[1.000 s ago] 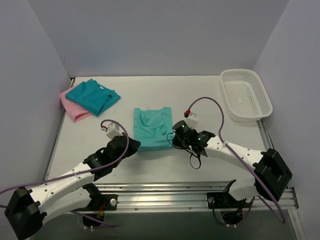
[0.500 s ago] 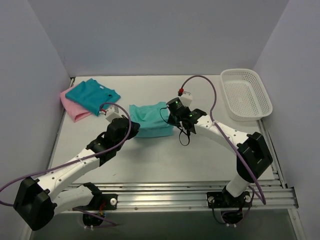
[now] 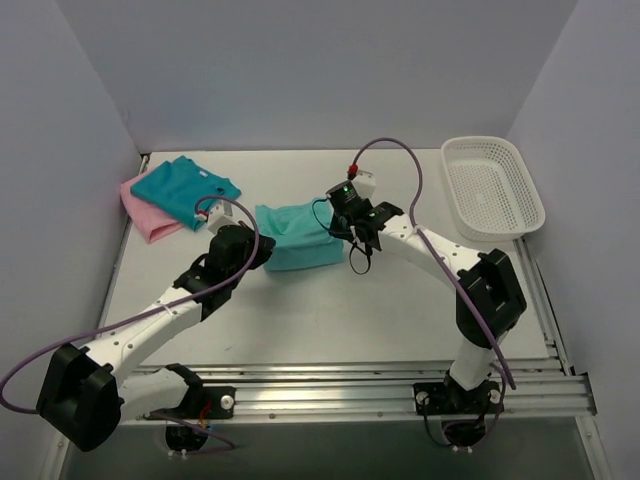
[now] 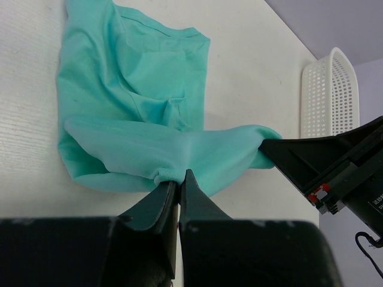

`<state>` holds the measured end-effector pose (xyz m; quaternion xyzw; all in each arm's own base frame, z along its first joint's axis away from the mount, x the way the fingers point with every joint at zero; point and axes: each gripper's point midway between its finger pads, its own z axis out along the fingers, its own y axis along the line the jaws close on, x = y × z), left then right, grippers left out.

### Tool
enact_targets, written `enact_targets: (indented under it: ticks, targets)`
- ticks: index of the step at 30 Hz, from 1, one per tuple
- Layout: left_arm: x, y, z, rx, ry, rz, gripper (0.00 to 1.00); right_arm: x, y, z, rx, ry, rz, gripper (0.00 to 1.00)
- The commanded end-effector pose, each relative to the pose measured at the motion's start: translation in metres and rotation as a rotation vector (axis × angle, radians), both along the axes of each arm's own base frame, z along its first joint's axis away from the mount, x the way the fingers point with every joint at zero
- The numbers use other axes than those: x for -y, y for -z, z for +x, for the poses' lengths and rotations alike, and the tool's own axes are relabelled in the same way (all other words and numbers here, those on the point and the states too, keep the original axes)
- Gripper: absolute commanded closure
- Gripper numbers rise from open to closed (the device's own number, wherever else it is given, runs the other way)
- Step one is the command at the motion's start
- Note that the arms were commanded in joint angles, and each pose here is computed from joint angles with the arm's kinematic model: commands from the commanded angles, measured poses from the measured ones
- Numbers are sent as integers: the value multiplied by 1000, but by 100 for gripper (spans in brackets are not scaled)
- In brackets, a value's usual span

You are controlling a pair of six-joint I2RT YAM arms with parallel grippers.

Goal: Fold and stack the t-shirts
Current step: Fold the long partially folded tshirt into a neat square

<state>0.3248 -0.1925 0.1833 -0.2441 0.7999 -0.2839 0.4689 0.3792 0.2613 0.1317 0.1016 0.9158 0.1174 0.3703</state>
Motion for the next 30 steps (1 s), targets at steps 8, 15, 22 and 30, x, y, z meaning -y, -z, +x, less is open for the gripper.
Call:
enact_targets:
  ticks: [8, 15, 22, 30]
  targets:
    - [-13, -47, 57, 112, -50, -55, 90, -6, -23, 77, 26, 18, 29, 100]
    - [-71, -29, 245, 131, -62, -99, 6, -47, -25, 249, 150, -102, 369, 0]
    - [-100, -53, 313, 157, -88, -46, 6, -11, -56, 240, 423, -78, 529, 0]
    - [-96, -98, 257, 227, -46, -1, 6, 11, -158, 168, 589, -108, 465, 0]
